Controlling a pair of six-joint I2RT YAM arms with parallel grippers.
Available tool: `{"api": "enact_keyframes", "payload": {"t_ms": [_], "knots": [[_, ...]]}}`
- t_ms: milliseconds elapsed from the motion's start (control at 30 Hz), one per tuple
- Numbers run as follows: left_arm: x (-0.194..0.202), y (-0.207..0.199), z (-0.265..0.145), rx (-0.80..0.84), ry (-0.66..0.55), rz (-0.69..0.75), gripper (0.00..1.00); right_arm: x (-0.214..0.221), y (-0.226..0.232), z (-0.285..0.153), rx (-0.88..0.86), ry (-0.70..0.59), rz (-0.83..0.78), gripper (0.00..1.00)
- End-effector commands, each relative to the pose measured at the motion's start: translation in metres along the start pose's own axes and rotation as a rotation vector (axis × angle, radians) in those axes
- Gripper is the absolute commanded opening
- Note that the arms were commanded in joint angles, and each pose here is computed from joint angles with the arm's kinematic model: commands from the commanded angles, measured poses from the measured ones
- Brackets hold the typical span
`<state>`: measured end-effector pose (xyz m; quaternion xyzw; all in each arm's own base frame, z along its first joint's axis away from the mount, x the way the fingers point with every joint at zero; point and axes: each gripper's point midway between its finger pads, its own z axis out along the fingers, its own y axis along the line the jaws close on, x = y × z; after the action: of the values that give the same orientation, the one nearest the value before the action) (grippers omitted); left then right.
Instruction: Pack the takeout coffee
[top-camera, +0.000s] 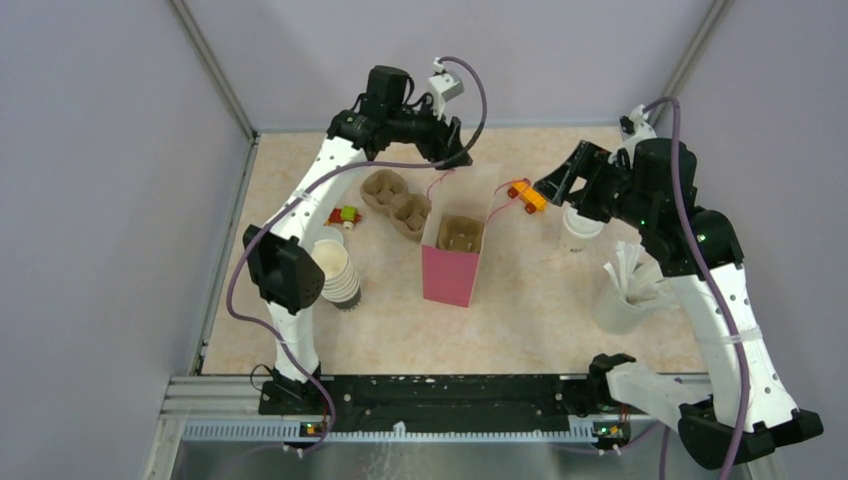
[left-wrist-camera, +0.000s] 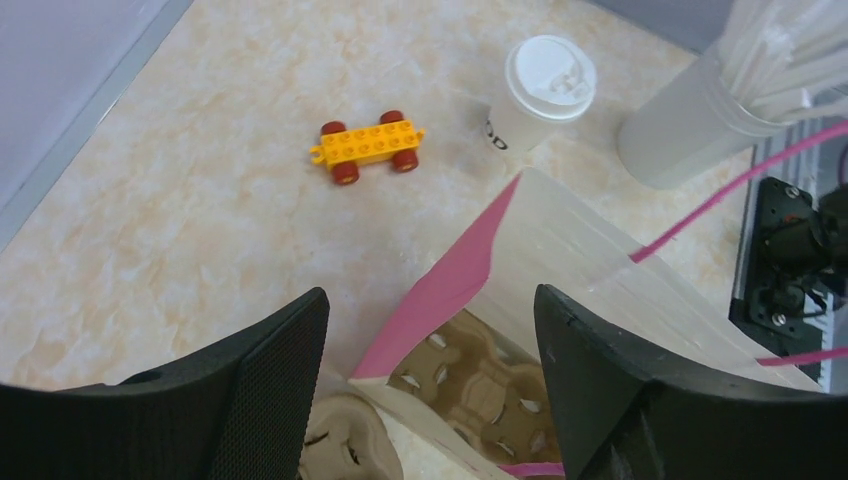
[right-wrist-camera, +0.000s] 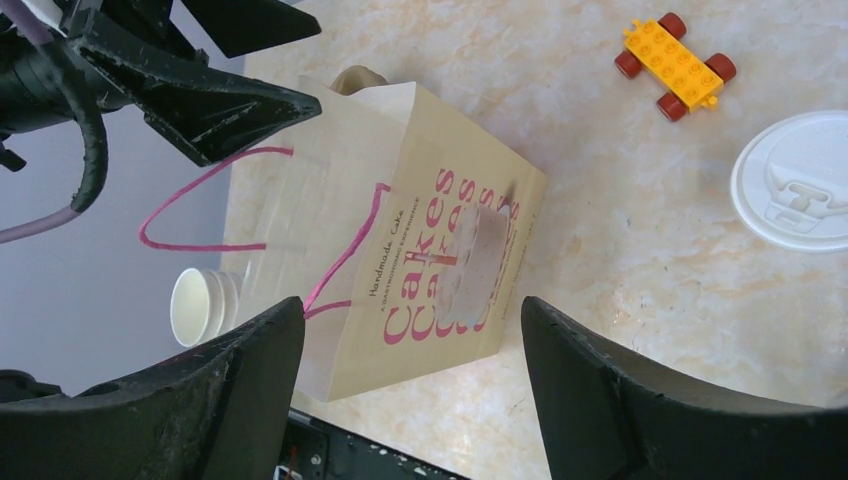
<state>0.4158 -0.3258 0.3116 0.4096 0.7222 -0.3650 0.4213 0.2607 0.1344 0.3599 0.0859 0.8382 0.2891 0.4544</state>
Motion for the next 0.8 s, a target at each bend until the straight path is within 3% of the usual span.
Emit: {"api": "enact_keyframes", "payload": {"t_ms": [0, 300, 400, 500, 633, 733, 767], "knots": [[-0.02, -0.033, 0.0, 0.193, -0.099, 0.175, 0.8, -0.01, 0.012, -0.008, -0.039, -0.019, -0.027, 0.78], [0.014, -0.035, 0.018, 0.187, -0.008, 0.255, 0.71, -0.007, 0.01, -0.008, -0.04, -0.018, -0.053, 0.78], [0.012, -0.03, 0.022, 0.159, -0.002, 0.277, 0.58, -0.008, 0.01, -0.008, -0.043, -0.016, -0.065, 0.78], [0.001, -0.028, 0.02, 0.124, -0.023, 0.296, 0.36, -0.006, 0.01, -0.01, -0.045, -0.011, -0.071, 0.78], [-0.009, -0.028, 0.015, 0.077, -0.038, 0.288, 0.14, -0.005, 0.009, -0.012, -0.045, -0.019, -0.076, 0.78], [-0.013, -0.03, 0.007, 0.035, -0.031, 0.25, 0.0, -0.004, 0.006, -0.012, -0.04, -0.025, -0.081, 0.78], [-0.013, -0.03, 0.005, 0.013, -0.026, 0.225, 0.0, -0.003, 0.004, -0.011, -0.033, -0.026, -0.082, 0.78]]}}
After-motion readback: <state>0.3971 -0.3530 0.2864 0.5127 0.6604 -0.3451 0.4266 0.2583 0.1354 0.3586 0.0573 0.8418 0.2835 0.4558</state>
